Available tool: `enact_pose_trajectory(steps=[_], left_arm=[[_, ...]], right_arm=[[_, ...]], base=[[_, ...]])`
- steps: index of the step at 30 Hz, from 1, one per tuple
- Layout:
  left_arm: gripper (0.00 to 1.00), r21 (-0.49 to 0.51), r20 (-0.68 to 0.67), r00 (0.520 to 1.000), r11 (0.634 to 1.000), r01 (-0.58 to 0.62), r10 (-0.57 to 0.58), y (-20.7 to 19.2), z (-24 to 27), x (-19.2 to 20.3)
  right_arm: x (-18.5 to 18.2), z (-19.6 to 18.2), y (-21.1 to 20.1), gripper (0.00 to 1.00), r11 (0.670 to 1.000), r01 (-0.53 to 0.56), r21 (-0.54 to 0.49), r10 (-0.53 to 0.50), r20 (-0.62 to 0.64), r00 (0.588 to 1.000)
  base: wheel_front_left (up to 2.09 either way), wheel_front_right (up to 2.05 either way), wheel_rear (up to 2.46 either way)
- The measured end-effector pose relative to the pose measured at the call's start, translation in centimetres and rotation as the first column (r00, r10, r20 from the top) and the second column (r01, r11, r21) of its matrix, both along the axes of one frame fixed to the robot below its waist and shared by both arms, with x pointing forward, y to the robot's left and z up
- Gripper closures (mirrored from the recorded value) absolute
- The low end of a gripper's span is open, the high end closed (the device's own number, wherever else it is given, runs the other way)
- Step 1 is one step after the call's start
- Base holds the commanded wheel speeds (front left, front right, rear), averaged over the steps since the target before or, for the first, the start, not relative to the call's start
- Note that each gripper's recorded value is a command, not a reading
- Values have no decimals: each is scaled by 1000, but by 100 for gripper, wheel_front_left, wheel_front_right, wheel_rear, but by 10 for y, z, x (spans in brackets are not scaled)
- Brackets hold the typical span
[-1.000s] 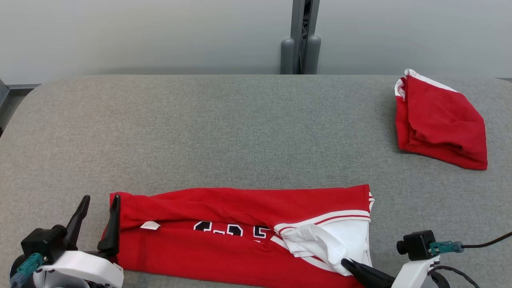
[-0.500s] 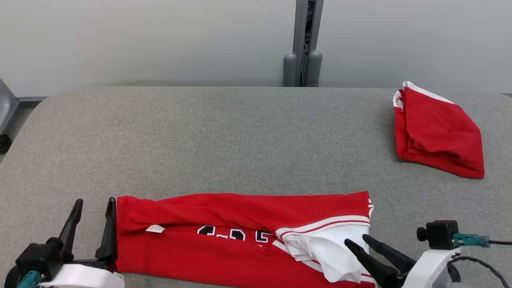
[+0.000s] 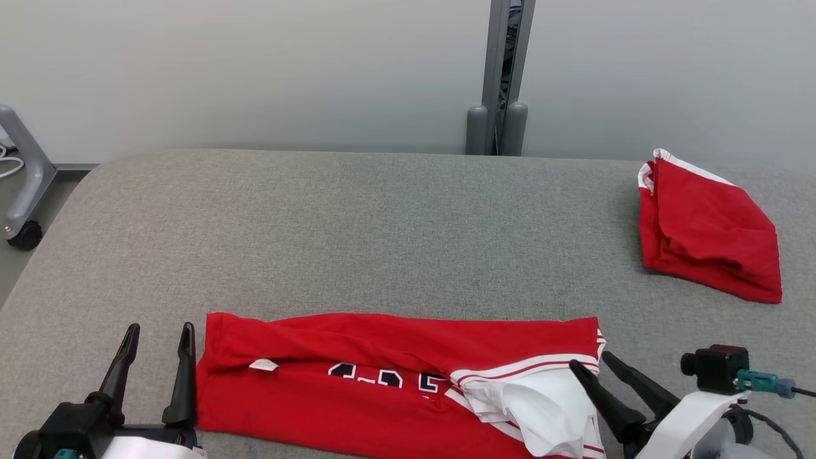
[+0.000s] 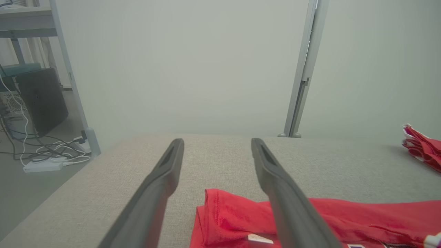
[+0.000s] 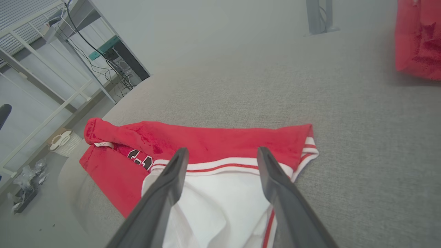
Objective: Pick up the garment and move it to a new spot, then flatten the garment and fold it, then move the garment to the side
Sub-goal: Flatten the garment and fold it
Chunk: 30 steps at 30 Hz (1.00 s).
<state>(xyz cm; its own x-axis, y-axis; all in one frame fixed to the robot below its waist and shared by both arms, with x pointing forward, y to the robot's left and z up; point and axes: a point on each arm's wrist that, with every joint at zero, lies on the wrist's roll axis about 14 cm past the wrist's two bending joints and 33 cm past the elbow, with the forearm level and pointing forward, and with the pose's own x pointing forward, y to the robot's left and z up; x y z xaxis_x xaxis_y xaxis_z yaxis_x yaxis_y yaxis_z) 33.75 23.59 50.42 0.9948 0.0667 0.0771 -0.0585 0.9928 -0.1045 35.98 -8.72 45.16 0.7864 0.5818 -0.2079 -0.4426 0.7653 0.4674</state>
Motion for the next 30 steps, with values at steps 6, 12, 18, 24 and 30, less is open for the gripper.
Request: enact_pose_trajectory(steps=[6, 12, 18, 24, 30], left_arm=[[0, 11, 15, 1000, 1000, -11, 11, 0, 4, -8], [0, 12, 21, 1000, 1000, -18, 18, 0, 6, -12], [0, 13, 18, 999, 1000, -28, 28, 2, 5, -15], [0, 12, 11, 999, 999, -37, 37, 3, 3, -17], [0, 9, 3, 999, 999, -51, 51, 6, 0, -19]], right_arm=[[-11, -4, 17, 0, 999, -52, -12, 52, 8, 999], [-22, -6, 39, 0, 991, -135, -11, 135, -10, 991], [-23, -4, 61, 0, 966, -249, -74, 249, 0, 968], [-24, -12, 79, 0, 931, -334, -148, 336, -13, 942], [-24, -24, 94, 0, 895, -392, -211, 396, -25, 918]], base=[[0, 0, 0], [0, 0, 0], [0, 0, 0], [0, 0, 0], [0, 0, 0]])
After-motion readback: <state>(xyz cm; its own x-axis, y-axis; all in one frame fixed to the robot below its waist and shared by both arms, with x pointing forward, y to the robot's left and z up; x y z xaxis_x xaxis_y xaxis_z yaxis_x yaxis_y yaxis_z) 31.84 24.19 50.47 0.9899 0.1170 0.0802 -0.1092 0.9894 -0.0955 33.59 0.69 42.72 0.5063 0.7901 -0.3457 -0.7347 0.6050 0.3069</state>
